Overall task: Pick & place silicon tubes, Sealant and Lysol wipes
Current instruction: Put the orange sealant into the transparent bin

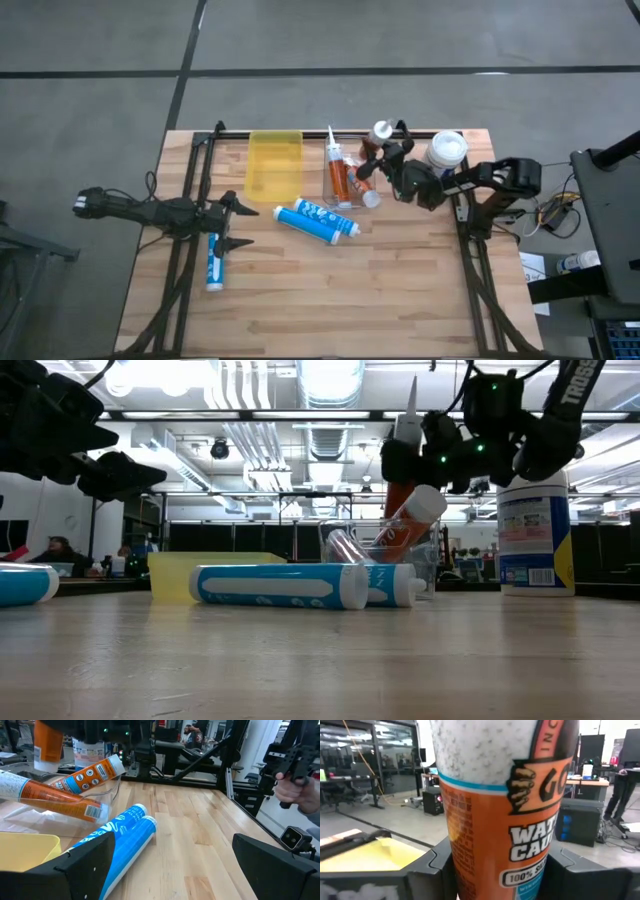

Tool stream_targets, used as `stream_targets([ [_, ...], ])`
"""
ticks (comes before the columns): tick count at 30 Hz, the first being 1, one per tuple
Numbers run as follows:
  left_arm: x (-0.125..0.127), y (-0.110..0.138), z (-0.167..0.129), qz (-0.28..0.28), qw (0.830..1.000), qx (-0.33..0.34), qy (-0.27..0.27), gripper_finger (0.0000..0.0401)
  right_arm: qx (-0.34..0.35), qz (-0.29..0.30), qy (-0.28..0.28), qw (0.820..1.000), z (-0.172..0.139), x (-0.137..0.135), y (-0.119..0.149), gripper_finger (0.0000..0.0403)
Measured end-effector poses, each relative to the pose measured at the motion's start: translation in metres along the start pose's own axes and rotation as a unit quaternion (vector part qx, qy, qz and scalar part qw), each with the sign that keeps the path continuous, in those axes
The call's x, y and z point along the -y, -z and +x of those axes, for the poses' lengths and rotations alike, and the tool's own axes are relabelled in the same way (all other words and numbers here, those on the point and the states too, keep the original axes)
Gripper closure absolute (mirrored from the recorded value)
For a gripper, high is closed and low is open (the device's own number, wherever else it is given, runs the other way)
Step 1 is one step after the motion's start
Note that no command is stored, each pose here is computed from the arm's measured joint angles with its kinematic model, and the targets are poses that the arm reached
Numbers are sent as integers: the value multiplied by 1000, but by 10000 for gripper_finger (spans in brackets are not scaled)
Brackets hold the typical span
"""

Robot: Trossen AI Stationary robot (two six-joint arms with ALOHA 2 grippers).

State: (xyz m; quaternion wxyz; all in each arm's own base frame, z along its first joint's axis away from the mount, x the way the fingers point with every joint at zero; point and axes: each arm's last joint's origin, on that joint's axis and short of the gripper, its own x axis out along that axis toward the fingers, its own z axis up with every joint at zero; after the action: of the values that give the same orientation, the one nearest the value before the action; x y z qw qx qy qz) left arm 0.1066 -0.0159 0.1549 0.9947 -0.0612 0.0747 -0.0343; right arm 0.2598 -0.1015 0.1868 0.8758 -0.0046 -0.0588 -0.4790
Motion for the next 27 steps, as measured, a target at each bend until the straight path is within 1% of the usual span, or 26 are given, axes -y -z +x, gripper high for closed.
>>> stream_targets([
  [2, 0, 0, 0, 0, 1000, 0, 0, 3, -5, -5, 1, 1000, 4, 3, 4, 234],
  [5, 0, 0, 0, 0, 1000, 0, 0, 3, -4, -7, -14, 1000, 12, 9, 6, 234],
  [10, 0, 0, 0, 0, 1000, 0, 0, 3, -3, 12, -38, 999, 27, 16, 4, 234],
  [17, 0, 0, 0, 0, 1000, 0, 0, 3, -68, -31, -45, 996, 49, 11, 3, 234],
  [21, 0, 0, 0, 0, 1000, 0, 0, 3, -71, -42, -46, 996, 55, 8, 0, 234],
  [27, 0, 0, 0, 0, 1000, 0, 0, 3, -72, -34, -54, 995, 56, 8, 6, 234],
])
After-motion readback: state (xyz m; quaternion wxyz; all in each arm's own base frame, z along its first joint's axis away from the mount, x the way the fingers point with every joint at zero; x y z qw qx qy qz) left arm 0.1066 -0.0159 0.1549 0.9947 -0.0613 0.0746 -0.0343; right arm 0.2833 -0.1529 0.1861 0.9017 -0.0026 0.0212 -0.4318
